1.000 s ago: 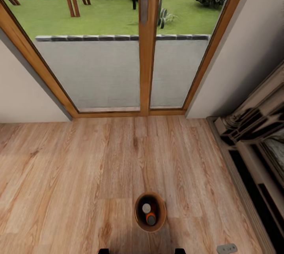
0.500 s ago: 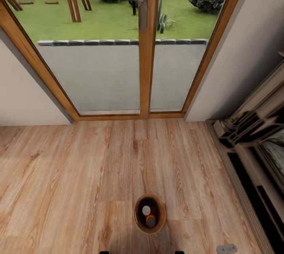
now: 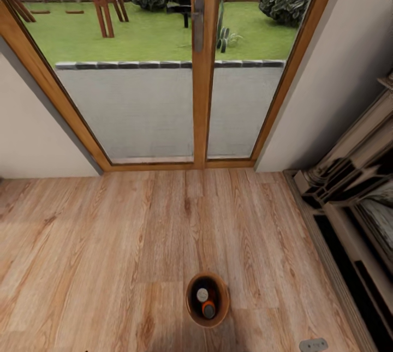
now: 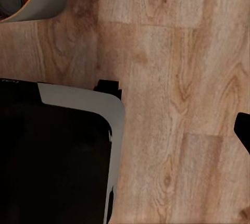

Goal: Put the three can of soda from the living room inside the tash can in the kitchen.

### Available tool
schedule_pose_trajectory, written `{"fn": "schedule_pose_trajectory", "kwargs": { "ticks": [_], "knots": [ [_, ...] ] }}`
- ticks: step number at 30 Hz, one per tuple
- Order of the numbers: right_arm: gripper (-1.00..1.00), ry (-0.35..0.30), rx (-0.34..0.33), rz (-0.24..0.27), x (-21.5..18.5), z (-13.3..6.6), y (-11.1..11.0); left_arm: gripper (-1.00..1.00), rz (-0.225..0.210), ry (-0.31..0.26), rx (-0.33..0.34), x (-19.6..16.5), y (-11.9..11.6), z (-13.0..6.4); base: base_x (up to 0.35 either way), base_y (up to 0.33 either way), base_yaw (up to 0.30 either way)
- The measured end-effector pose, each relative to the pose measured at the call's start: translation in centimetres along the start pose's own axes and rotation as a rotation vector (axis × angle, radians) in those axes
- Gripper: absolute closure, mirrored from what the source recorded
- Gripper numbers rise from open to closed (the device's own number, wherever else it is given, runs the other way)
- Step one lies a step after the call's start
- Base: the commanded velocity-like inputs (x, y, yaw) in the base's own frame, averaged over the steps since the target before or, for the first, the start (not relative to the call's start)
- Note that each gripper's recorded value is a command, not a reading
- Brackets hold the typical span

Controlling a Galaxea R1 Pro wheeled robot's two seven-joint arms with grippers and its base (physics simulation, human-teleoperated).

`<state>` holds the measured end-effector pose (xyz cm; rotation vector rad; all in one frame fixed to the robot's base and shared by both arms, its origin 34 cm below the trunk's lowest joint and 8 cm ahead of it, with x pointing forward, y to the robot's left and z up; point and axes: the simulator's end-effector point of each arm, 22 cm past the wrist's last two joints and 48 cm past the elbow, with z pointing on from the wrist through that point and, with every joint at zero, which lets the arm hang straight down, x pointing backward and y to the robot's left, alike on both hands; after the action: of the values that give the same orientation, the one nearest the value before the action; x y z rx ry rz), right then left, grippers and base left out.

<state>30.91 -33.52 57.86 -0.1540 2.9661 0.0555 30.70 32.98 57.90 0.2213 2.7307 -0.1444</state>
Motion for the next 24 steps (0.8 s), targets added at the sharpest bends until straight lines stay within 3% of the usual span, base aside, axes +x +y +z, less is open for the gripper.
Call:
{"fn": "schedule_pose_trajectory", "kwargs": {
  "ticks": [24],
  "knots": [
    [-1.00,-0.043,0.003,-0.001,-1.2,-2.5,0.1,-1.00,0.006,-0.044,-0.005,-1.6,-0.1,-2.2,0.000,0.000,0.000]
  ]
}}
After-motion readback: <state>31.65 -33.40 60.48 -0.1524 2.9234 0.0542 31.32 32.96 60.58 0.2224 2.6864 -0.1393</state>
